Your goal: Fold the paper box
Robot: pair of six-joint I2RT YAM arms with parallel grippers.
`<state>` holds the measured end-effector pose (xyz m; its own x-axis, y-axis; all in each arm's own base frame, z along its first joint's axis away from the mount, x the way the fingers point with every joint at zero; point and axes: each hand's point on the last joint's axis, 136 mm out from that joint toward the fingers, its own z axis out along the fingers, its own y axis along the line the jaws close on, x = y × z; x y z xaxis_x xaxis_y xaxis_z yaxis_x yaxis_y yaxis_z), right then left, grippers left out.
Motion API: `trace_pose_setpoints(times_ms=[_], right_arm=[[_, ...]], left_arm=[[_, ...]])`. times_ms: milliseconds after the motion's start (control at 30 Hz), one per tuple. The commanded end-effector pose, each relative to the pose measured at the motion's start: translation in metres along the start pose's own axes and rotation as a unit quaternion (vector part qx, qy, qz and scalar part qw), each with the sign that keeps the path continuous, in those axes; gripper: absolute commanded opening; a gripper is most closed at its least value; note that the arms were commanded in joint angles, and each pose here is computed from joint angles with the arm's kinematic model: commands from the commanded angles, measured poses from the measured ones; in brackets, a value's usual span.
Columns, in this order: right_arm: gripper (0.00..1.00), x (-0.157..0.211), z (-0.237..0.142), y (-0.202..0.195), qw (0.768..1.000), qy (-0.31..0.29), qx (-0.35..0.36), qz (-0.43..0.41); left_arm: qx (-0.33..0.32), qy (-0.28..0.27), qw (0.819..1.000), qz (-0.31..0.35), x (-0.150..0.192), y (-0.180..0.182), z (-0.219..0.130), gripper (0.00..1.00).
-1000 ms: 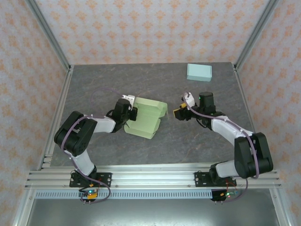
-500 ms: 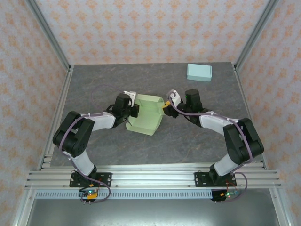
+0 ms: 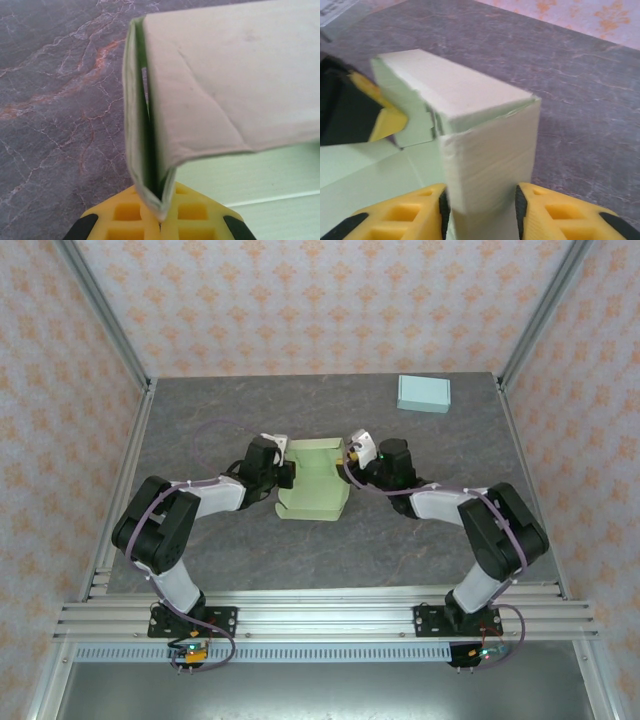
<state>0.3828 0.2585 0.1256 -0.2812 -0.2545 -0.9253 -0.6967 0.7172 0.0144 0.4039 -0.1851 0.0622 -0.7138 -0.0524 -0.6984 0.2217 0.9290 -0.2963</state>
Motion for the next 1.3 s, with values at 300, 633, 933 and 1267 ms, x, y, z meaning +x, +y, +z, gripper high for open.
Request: trace_pose_setpoints(times_ms=[300,633,933,1267], right_arm=[[0.23,-0.037,0.017,-0.050,0.964,-0.100,0.247,0.018],[0.00,-0.024,-0.002,-0.087,0.879,-0.120,0.457,0.059],[0.24,-0.029,0.018,-0.054,0.935,-0.116,0.330,0.052],[0.58,-0.036,-0.014,0.007,0.996,-0.078,-0.044,0.025]], left_arm=[[0.002,-0.022,0.998,-0.054,-0.020,-0.023,-0.013,0.00],[-0.013,-0.025,0.995,-0.092,-0.011,-0.040,-0.019,0.00],[-0.072,-0.036,0.989,-0.125,-0.010,-0.022,-0.028,0.00],[-0.133,-0.034,0.989,-0.060,-0.019,-0.001,-0.032,0.00]])
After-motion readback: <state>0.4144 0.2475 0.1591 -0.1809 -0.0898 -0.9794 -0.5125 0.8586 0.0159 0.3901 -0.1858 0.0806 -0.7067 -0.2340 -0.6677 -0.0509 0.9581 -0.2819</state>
